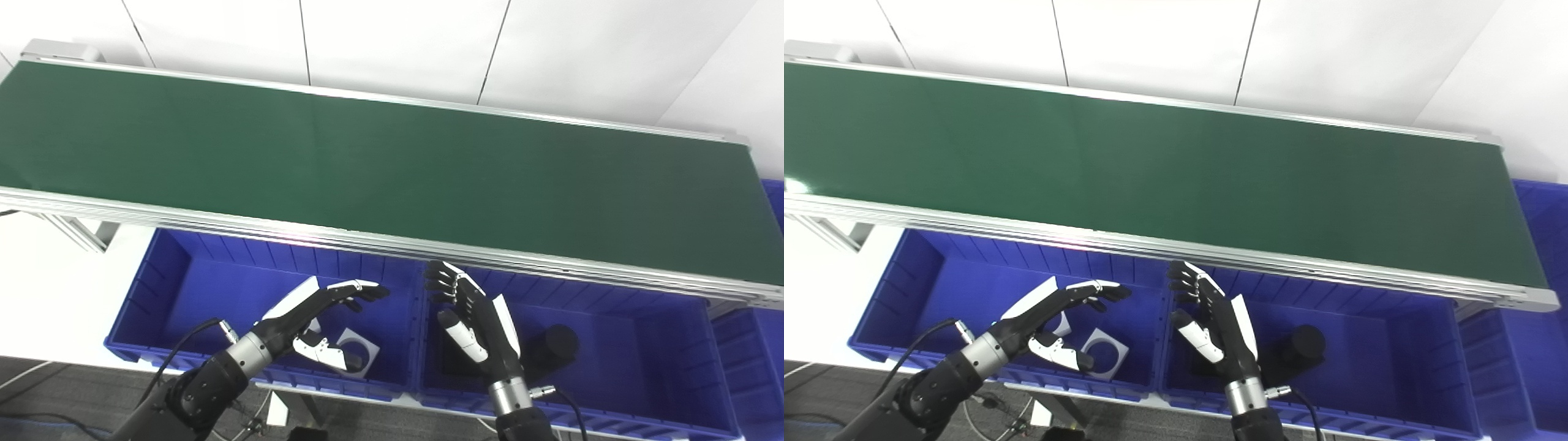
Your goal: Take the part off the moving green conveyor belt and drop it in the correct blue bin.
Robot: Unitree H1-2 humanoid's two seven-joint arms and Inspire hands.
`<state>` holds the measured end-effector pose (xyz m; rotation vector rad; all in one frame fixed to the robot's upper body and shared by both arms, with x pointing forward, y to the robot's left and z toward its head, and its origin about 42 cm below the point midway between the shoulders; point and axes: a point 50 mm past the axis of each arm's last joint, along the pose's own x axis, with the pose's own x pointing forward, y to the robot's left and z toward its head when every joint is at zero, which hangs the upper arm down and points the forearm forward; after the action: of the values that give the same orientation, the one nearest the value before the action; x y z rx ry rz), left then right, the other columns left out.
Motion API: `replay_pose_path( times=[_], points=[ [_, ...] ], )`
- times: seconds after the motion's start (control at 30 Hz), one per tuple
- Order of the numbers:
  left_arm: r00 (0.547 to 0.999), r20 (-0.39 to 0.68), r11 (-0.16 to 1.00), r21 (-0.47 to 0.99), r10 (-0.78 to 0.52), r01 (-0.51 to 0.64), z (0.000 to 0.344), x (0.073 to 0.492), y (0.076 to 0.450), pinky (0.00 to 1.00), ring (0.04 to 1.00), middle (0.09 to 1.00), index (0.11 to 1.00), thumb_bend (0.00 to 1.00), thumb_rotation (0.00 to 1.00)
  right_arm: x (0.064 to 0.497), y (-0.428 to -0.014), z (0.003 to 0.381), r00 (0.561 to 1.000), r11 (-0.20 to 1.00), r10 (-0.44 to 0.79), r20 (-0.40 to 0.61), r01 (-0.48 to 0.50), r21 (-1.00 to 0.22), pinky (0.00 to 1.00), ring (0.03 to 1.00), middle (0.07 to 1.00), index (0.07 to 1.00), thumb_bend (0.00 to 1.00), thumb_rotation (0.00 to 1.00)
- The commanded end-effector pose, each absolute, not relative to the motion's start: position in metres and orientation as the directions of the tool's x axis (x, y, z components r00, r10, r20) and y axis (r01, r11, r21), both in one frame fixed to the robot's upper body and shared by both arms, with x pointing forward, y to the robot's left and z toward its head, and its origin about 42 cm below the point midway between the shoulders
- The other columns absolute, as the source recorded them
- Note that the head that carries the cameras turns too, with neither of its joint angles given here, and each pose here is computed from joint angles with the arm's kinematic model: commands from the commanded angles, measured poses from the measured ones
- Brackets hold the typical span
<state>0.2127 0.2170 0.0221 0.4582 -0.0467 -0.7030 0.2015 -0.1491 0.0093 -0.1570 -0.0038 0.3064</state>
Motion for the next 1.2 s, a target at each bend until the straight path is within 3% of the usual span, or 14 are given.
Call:
replay_pose_path(
  times=[0.0,0.43,0.8,0.97,1.17],
  points=[
    [0.774,-0.044,0.689,0.425,-0.632,0.587,0.031,0.220,0.219,0.71,0.817,0.831,0.815,1.00,0.72,0.211,-0.141,0.020,0.950,0.944,0.306,0.067,-0.293,-0.150,0.69,0.744,0.781,0.809,0.85,0.89],
    [0.782,-0.043,0.689,0.443,-0.622,0.573,0.037,0.220,0.234,0.68,0.810,0.841,0.824,1.00,0.73,0.216,-0.114,0.015,0.948,0.942,0.313,0.059,-0.303,-0.143,0.69,0.747,0.790,0.821,0.87,0.86],
    [0.783,0.014,0.724,0.390,-0.622,0.569,0.045,0.214,0.220,0.74,0.818,0.837,0.819,1.00,0.74,0.215,-0.122,0.017,0.949,0.945,0.307,0.069,-0.295,-0.144,0.68,0.742,0.786,0.814,0.90,0.87],
    [0.808,0.074,0.780,0.323,-0.585,0.536,0.051,0.211,0.205,0.76,0.835,0.847,0.810,1.00,0.73,0.212,-0.130,0.020,0.950,0.946,0.304,0.076,-0.291,-0.141,0.68,0.746,0.787,0.812,0.90,0.87],
    [0.879,0.158,0.888,0.178,-0.451,0.424,0.056,0.203,0.179,0.82,0.858,0.858,0.824,0.99,0.73,0.207,-0.148,0.028,0.949,0.947,0.301,0.097,-0.285,-0.150,0.68,0.743,0.788,0.809,0.87,0.88]
  ],
)
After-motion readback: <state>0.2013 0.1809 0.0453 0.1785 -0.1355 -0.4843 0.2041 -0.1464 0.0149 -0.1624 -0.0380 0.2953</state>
